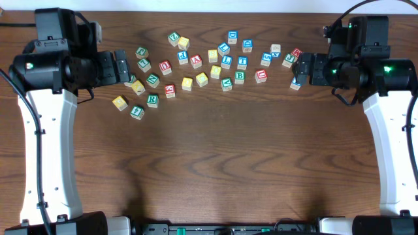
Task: Spell out ROBOT
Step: 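Raise both arms and move the left gripper over the block pile, then lower the left gripper onto the green R block and close it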
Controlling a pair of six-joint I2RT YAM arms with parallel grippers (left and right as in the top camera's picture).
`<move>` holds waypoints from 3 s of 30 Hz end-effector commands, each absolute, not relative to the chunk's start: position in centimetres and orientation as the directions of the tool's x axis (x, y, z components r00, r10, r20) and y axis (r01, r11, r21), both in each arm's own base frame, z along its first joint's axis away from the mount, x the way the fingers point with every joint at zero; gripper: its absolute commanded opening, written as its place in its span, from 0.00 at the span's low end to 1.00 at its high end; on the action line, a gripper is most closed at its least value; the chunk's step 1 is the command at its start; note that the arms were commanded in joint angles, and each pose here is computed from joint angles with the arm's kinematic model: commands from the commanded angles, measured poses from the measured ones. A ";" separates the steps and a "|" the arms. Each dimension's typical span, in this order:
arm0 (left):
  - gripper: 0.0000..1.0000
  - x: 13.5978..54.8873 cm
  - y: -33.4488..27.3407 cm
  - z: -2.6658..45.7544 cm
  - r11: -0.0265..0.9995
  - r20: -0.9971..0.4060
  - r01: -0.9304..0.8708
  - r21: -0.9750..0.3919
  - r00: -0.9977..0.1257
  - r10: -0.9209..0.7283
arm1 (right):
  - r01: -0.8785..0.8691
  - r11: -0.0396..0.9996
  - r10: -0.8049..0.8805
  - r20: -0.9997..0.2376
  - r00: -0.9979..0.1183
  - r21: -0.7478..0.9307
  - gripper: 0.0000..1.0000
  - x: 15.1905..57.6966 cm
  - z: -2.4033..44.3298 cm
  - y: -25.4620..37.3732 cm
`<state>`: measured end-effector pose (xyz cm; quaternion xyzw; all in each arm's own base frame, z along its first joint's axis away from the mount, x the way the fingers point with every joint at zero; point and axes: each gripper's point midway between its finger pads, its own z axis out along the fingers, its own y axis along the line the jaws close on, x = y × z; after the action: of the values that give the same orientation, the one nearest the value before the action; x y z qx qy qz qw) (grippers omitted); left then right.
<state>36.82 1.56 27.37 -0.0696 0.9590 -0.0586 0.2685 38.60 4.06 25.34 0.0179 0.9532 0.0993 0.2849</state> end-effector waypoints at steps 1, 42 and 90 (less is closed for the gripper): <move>0.92 37.3 1.6 27.7 0.965 -0.498 -0.171 -0.197 -0.831 -0.249 | -0.037 0.980 0.083 -0.563 -0.822 0.198 0.99 38.8 26.3 4.0; 0.73 40.0 -0.1 12.7 0.973 -0.258 -0.230 -0.015 -0.940 -0.226 | -0.027 0.980 0.083 -0.527 -0.846 0.198 0.99 38.1 25.7 3.9; 0.40 40.7 -3.9 1.7 0.999 -0.183 -0.051 0.008 -0.982 -0.049 | -0.025 0.980 0.083 -0.519 -0.851 0.197 0.99 38.0 25.3 3.9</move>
<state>40.74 -3.80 2.04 -0.0310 0.9952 0.0047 0.0932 37.75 4.03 24.80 0.0198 0.9590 0.0982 0.2651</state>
